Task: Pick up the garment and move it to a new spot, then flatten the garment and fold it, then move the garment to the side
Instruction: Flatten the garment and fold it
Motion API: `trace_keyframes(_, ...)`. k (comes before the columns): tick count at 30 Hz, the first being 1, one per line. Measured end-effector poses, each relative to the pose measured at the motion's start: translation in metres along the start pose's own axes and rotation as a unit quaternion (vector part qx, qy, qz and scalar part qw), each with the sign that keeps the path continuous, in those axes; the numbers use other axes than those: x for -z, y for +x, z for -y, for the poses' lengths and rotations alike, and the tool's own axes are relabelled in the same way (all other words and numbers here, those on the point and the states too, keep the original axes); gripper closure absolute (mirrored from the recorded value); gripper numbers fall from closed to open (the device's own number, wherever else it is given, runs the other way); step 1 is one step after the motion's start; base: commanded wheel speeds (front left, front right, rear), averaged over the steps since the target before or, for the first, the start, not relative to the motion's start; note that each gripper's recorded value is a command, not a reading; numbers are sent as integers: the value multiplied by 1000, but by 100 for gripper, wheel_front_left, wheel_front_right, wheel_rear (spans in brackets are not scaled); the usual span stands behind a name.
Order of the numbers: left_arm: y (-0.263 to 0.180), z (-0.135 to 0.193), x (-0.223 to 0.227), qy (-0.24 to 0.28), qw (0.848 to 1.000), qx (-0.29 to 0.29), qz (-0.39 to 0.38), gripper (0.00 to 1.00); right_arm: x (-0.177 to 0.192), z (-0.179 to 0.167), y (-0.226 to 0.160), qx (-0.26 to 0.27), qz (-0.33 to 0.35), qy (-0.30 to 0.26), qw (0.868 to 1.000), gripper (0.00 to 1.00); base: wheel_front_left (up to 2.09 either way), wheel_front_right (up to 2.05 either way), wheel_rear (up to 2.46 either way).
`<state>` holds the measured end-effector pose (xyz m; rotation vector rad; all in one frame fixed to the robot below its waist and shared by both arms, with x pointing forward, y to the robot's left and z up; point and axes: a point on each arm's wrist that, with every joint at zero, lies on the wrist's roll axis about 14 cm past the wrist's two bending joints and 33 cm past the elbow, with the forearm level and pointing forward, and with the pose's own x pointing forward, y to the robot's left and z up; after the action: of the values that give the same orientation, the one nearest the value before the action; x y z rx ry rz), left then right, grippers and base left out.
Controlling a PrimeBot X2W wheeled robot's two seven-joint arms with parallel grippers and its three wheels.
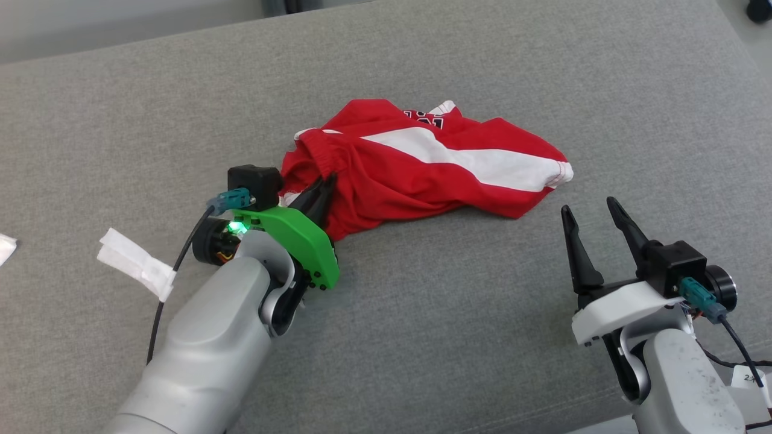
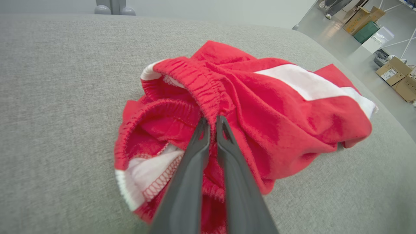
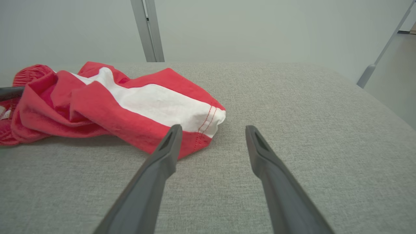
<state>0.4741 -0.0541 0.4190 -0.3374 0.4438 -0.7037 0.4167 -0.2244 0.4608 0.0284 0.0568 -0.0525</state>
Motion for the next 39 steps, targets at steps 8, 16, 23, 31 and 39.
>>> trace_keyframes(8,2,8,-5,17,999,15,24,100,1,8,-1,12,-1,-1,1000,0,0,0,0)
trace_keyframes(16,-32,15,-8,36,997,37,54,100,2,8,-5,14,-3,0,1000,0,0,0,0)
trace_keyframes(23,-86,0,20,22,999,12,42,100,3,1,-12,6,-5,-2,1000,0,0,0,0)
trace_keyframes(31,-131,-23,55,14,999,-51,5,100,-2,-11,-13,-12,2,-1,1000,0,0,0,0)
trace_keyframes(39,-144,-41,56,5,995,-99,14,52,-7,-14,-13,-16,9,-3,1000,0,0,0,0)
